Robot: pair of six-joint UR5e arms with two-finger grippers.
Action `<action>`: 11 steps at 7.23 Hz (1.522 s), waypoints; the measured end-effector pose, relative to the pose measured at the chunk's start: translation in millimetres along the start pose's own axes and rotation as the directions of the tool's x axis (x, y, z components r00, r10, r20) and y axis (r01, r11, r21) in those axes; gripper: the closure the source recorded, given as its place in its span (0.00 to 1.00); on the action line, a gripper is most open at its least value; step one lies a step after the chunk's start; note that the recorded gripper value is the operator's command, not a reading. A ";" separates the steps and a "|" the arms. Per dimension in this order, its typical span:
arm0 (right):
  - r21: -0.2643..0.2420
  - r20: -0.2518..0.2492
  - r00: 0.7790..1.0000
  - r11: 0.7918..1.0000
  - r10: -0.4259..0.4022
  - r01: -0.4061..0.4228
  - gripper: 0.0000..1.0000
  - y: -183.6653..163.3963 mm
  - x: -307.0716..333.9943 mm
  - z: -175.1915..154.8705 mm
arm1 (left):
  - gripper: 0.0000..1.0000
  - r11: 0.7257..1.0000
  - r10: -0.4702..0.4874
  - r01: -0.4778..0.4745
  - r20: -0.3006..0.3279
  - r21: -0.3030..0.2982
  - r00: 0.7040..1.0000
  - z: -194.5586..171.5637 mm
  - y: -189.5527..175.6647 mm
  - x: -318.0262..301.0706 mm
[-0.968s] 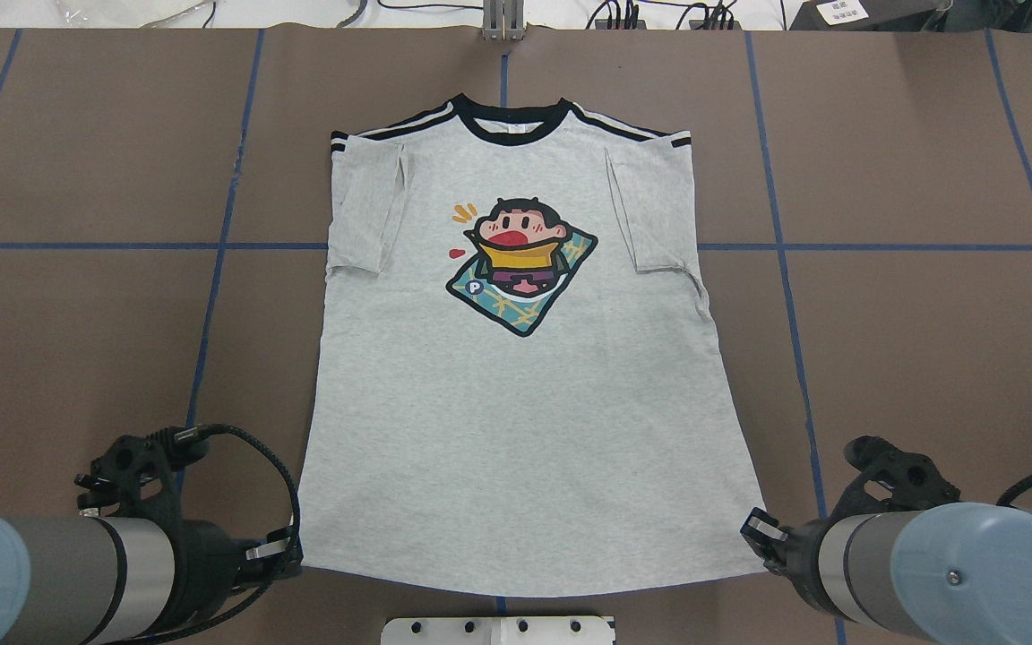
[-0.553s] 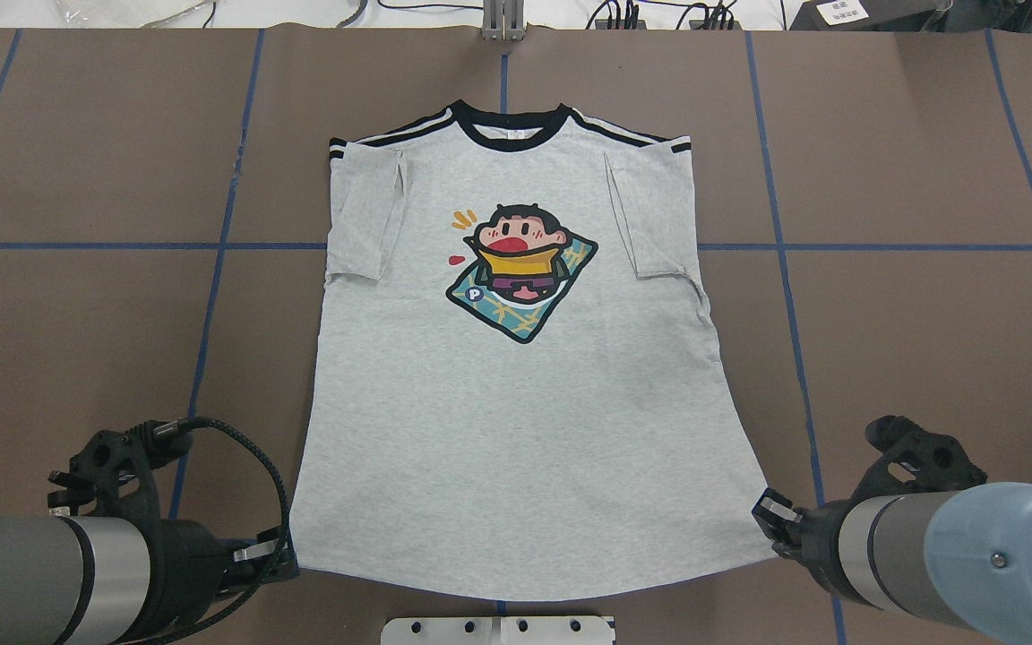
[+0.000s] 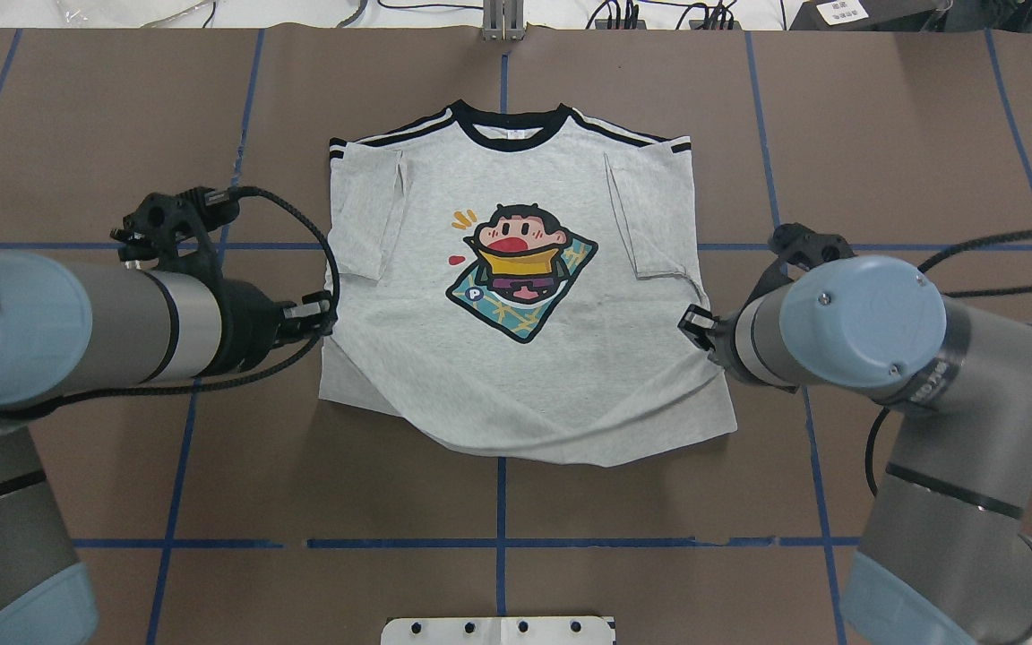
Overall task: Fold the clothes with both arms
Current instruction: 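Lift the hem with both grippers and fold it toward the collar, then lay the hem down at the collar and open both grippers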
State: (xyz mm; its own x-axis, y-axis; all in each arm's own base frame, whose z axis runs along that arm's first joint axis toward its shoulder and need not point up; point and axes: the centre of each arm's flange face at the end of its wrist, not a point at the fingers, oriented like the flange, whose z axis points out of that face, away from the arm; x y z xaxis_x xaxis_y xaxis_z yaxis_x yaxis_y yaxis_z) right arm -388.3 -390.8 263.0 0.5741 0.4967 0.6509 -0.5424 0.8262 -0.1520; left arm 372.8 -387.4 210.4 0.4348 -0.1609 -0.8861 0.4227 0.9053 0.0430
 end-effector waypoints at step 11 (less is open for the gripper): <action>0.140 -0.011 0.999 0.989 -0.053 0.054 1.00 -247.6 -138.3 147.7 | 0.64 0.955 0.183 -0.194 0.066 0.226 0.981 222.1 -190.7 -66.0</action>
State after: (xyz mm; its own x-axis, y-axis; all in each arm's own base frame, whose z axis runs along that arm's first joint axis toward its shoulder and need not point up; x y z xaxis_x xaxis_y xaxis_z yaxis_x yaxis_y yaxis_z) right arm -424.0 -703.3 320.5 0.6086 0.4551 0.6500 -0.5911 0.8065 -0.0112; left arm 440.1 -636.7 363.3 0.5561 -0.0177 -0.8309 0.4990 0.8066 0.3168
